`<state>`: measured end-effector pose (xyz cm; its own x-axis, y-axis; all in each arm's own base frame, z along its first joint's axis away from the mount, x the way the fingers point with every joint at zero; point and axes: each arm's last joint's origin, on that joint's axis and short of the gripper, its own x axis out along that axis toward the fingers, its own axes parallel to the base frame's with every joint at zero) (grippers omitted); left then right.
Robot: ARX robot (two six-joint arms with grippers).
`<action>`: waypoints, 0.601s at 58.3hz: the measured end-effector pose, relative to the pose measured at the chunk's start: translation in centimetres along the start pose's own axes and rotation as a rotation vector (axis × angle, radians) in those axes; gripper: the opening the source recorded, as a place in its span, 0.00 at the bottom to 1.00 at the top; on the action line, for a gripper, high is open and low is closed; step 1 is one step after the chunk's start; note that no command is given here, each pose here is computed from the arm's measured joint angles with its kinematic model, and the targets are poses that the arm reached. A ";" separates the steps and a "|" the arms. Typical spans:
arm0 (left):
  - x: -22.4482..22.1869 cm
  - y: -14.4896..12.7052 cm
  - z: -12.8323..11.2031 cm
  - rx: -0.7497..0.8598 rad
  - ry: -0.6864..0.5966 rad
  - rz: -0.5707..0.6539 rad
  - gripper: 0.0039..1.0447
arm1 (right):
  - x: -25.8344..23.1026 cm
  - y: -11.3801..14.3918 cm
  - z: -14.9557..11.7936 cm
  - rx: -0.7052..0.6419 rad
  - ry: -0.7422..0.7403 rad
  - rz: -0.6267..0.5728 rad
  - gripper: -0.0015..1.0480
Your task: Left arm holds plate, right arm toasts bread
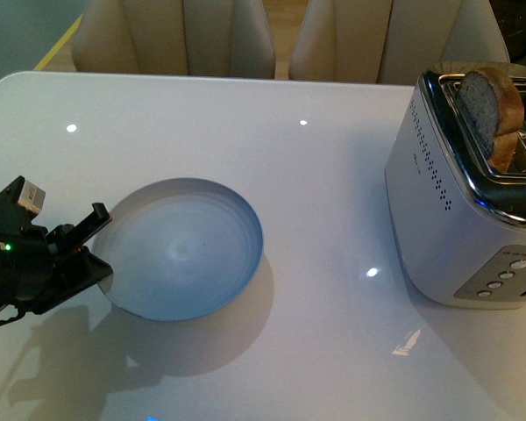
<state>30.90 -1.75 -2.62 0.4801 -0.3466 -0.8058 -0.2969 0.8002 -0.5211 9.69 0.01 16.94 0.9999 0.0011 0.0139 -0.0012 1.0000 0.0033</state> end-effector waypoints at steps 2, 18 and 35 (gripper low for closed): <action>0.1 0.1 0.1 0.003 -0.004 -0.003 0.03 | 0.0 0.0 0.0 0.000 0.000 0.000 0.91; 1.2 0.9 0.1 0.002 0.007 -0.016 0.03 | 0.0 0.0 0.0 0.000 0.000 0.000 0.91; 2.1 0.9 0.5 0.006 0.011 -0.024 0.17 | 0.0 0.0 0.0 0.000 0.000 0.000 0.91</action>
<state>32.08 -1.53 -4.65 0.4775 -0.3714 -0.7963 -0.2801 0.7946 -0.5386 9.69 0.01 16.94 0.9999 0.0011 0.0139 -0.0012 1.0000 0.0033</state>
